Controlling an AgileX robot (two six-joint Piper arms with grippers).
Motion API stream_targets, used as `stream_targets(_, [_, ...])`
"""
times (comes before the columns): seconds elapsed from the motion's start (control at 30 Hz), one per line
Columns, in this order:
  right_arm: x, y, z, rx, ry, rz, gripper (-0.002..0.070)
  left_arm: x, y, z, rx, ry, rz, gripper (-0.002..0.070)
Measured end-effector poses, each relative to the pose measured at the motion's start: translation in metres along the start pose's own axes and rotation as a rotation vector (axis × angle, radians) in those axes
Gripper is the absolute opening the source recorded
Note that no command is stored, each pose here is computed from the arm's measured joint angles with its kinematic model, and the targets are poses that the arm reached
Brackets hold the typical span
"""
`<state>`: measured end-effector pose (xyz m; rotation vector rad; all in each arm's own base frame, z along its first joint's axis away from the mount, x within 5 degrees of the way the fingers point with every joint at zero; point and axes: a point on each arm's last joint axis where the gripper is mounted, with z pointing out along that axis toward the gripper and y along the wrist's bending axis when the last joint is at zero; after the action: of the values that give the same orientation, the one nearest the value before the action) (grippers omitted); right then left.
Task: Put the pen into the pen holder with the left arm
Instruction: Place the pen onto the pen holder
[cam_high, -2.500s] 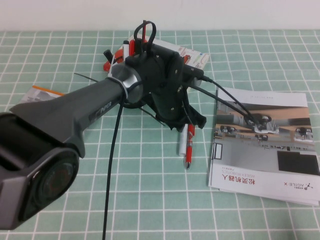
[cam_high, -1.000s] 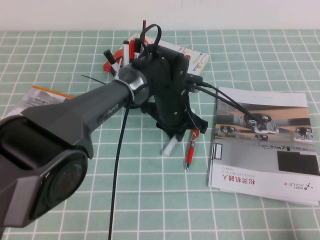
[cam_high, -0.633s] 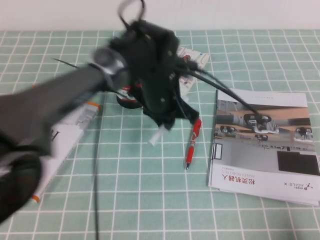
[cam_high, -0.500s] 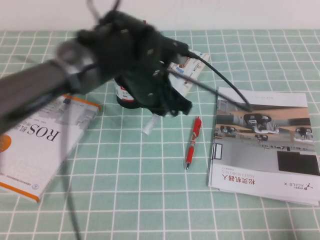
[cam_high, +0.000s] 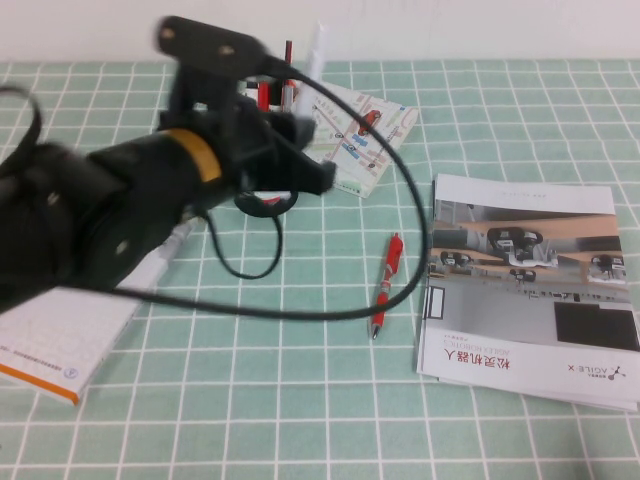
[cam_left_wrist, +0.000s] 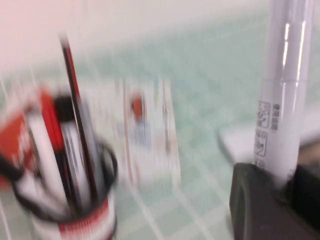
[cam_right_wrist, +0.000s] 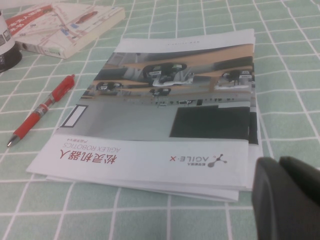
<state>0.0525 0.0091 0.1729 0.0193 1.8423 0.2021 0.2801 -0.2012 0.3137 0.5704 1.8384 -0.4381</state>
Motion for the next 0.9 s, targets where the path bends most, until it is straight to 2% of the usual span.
stream_targets(0.23, [0.000, 0.000, 0.000, 0.000, 0.000, 0.000, -0.0020, 0.007, 0.034, 0.006, -0.039, -0.277, -0.028, 0.0102])
stream_targets(0.47, [0.000, 0.000, 0.000, 0.000, 0.000, 0.000, -0.0020, 0.020, 0.067, 0.045, -0.085, -0.334, -0.106, 0.0102])
stream_targets(0.9, [0.000, 0.000, 0.000, 0.000, 0.000, 0.000, -0.0020, 0.054, 0.077, 0.107, -0.062, -0.247, -0.075, 0.0102])
